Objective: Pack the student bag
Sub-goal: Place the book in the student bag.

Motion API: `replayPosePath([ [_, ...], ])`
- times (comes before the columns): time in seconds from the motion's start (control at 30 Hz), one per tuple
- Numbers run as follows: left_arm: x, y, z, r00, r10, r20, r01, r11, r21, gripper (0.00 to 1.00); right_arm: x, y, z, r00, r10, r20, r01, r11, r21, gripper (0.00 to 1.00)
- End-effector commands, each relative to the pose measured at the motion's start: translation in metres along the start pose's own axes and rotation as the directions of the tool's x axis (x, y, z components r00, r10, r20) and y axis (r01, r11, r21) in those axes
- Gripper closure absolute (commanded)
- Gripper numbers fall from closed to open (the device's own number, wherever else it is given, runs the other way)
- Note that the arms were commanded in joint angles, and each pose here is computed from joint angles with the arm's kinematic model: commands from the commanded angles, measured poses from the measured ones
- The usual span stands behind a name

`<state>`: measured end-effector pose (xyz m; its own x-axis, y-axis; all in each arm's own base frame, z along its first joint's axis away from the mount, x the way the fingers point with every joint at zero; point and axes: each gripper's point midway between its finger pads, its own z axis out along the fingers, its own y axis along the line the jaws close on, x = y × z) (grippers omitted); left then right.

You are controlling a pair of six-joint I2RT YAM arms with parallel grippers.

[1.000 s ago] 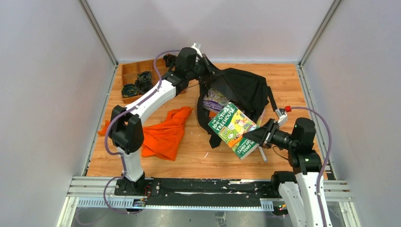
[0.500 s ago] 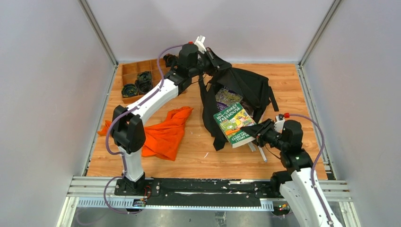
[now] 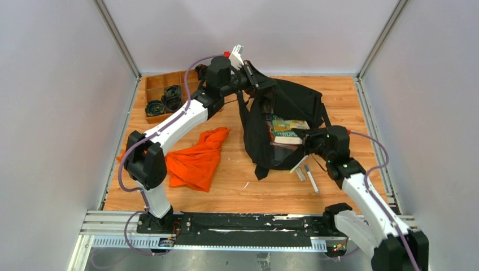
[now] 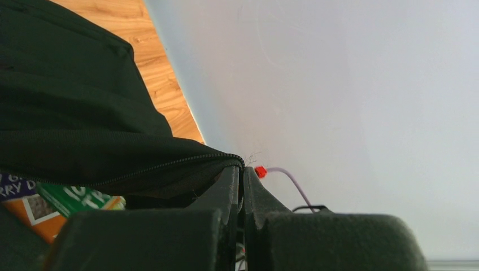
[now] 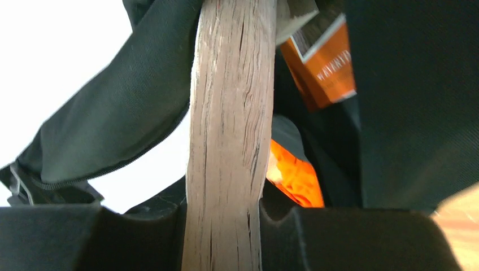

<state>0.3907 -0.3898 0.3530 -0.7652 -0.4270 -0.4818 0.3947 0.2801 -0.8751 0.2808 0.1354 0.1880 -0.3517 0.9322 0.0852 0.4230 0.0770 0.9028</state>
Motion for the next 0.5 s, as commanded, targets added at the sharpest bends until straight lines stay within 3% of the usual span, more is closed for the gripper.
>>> replayPosePath([
  [0.0, -0.011, -0.075, -0.027, 0.993, 0.105, 0.044, -0.112, 0.972, 0.205, 1.0, 0.0, 0.092, 0.013, 0.999, 0.011, 0.03, -0.002, 0.96, -0.28, 1.0],
  [0.23, -0.006, -0.079, -0.028, 0.994, 0.105, 0.014, -0.105, 0.968, 0.226, 1.0, -0.006, 0.105, 0.023, 0.987, -0.04, 0.156, 0.085, 0.952, -0.295, 1.0],
  [0.47, -0.012, -0.077, -0.03, 0.996, 0.086, 0.031, -0.09, 0.974, 0.207, 1.0, 0.006, 0.07, 0.056, 0.975, -0.085, 0.205, 0.126, 0.972, -0.196, 1.0],
])
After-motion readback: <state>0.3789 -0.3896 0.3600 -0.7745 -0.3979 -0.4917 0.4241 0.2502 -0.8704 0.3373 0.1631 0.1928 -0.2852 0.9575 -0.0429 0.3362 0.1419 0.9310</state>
